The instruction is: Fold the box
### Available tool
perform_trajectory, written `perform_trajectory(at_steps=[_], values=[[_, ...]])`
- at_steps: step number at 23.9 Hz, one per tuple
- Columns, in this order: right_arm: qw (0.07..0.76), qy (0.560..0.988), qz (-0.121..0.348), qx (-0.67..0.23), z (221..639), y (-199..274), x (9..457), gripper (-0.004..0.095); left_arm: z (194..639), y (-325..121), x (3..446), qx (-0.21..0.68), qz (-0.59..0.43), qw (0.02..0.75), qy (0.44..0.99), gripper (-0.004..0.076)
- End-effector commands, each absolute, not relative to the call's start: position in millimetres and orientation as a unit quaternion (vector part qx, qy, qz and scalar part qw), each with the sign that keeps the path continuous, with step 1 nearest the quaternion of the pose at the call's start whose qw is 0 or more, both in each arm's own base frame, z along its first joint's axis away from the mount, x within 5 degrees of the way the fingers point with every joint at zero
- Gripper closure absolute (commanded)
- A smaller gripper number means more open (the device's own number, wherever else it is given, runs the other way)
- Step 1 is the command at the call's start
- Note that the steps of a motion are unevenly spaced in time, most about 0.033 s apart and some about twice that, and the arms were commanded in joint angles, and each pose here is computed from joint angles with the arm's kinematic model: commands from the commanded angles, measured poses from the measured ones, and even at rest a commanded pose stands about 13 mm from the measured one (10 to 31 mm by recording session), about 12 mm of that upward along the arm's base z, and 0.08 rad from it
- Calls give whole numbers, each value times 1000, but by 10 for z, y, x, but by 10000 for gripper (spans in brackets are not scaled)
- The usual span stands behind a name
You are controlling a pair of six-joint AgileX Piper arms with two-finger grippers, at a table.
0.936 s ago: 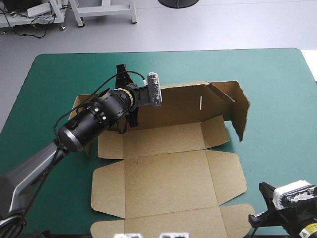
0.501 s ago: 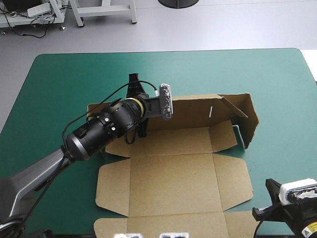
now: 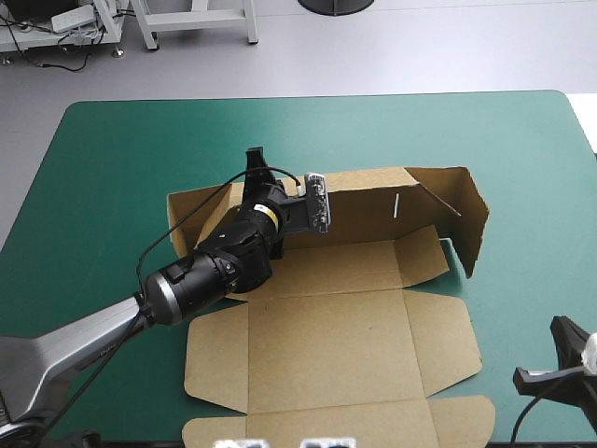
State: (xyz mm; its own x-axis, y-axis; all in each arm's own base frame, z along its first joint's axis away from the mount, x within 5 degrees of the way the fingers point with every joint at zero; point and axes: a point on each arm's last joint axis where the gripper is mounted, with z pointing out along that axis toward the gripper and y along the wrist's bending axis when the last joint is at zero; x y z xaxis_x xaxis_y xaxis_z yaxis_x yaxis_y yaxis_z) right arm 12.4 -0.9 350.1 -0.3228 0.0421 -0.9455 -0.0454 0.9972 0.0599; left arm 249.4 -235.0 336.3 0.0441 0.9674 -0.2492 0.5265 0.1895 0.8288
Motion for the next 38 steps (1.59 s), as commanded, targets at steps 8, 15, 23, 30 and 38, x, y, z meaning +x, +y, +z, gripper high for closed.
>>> perform_trajectory(at_steps=[8,15,23,30,38], values=[[607,793,-55,-24,4683,-33,1093,932,3306,-2500,2152,575,271,491,595,729],[570,818,-27,-71,5173,161,2201,932,3287,-2471,2135,553,278,488,616,729],[480,864,133,-77,4992,-97,3035,933,3287,-2470,2136,552,278,488,616,729],[469,834,286,-44,4715,-703,3350,933,3287,-2461,2138,550,282,486,618,729],[399,865,302,-34,4092,-812,3848,933,3290,-2457,2140,550,285,486,617,729]])
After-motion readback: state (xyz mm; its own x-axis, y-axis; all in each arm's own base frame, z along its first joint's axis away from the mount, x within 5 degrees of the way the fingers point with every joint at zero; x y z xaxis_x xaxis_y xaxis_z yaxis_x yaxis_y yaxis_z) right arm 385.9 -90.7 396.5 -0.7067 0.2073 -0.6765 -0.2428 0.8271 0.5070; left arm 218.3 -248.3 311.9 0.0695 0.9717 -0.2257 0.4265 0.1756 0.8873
